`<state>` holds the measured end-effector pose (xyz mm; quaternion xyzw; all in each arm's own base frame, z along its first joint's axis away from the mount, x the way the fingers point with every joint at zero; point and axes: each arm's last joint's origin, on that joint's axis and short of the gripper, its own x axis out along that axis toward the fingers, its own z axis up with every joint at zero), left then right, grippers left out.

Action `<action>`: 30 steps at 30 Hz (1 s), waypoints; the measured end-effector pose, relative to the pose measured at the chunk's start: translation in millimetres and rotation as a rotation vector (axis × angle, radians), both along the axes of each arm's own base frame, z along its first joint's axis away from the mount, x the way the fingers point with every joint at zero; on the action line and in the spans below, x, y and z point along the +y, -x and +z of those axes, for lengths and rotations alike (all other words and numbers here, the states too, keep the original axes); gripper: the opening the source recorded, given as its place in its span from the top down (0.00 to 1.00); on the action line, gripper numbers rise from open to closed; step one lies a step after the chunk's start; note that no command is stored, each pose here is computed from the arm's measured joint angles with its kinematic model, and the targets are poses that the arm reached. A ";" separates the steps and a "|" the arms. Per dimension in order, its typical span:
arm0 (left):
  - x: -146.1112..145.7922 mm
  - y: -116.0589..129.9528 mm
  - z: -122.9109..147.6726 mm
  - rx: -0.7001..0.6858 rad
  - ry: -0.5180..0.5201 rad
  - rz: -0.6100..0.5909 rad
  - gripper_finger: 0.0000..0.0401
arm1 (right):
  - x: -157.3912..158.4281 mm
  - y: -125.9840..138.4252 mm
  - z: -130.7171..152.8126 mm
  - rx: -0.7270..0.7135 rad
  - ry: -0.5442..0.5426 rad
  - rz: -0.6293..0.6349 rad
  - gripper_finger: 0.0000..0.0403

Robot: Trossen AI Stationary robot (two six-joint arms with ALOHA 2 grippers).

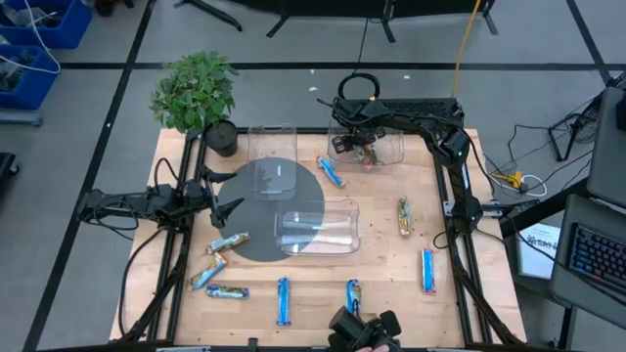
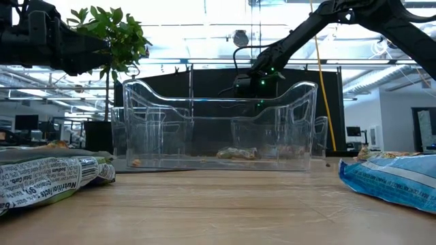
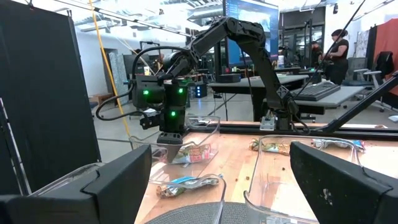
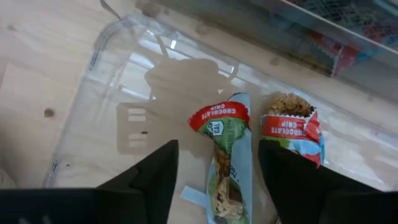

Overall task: Pick and place Granola Bars by type
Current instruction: Put the red granola bar into the top right transparent bin

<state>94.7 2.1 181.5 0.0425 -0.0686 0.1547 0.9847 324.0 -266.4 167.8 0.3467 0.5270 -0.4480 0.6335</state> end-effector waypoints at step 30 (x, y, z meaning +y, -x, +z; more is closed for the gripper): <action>0.0 0.0 0.0 0.000 0.000 0.000 0.06 | 40.3 34.2 167.1 -0.246 0.536 0.060 0.31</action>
